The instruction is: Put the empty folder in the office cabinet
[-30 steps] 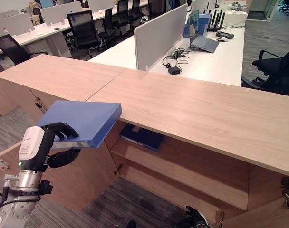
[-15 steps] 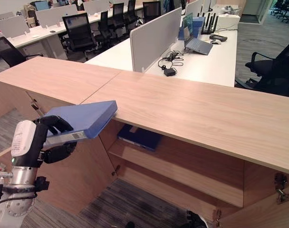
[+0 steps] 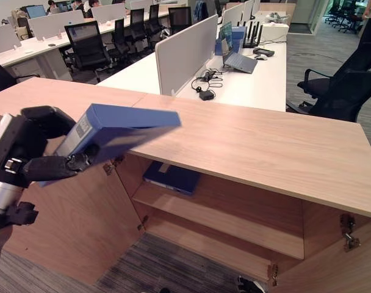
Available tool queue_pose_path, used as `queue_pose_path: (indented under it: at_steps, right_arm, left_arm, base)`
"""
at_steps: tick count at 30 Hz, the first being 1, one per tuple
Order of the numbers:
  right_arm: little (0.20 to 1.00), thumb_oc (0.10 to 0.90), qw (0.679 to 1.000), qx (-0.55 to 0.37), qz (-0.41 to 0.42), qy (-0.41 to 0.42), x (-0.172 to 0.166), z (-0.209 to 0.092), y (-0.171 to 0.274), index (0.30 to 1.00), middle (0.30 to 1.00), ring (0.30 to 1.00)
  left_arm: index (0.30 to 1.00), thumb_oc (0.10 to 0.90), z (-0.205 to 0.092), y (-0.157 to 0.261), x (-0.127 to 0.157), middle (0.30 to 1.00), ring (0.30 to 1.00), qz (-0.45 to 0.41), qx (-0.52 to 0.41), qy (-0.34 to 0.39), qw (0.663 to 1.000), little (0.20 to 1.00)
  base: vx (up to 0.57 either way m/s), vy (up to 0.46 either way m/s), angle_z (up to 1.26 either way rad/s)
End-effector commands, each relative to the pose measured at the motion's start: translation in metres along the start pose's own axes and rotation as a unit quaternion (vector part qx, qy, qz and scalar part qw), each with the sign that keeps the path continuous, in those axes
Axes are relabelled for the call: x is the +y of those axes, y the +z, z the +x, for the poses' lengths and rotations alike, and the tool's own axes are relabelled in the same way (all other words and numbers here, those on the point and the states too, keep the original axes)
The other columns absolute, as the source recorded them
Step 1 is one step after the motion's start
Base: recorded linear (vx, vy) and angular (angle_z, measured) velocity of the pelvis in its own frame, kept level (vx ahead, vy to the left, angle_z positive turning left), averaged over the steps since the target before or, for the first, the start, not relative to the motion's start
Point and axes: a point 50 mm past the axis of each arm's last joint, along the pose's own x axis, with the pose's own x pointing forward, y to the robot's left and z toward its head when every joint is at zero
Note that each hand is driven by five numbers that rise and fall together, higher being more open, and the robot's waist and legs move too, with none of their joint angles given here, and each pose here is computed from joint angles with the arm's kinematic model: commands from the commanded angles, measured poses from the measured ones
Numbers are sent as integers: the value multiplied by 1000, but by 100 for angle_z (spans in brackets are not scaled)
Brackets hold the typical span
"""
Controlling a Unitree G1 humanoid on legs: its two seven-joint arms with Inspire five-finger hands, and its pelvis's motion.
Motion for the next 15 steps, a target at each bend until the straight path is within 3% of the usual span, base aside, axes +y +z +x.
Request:
queue_pose_path:
  at_steps: [1,9,15]
  right_arm:
    - [900,800,998,-52,-31,-7,-16,6,38,900,900,900]
    - [900,800,998,-49,-40,9,-13,5,33,900,900,900]
    - [900,800,998,-51,-36,23,-9,5,31,900,900,900]
  left_arm:
    - [300,400,21,55,-5,300,300,-57,-144,-85,984,300]
    - [300,400,20,54,-6,300,300,-53,-52,-211,975,300]
    - [300,400,16,50,-3,300,300,-36,-10,-246,969,300]
  base:
    - [1,21,-11]
    - [-3,28,-11]
    - [-1,25,-6]
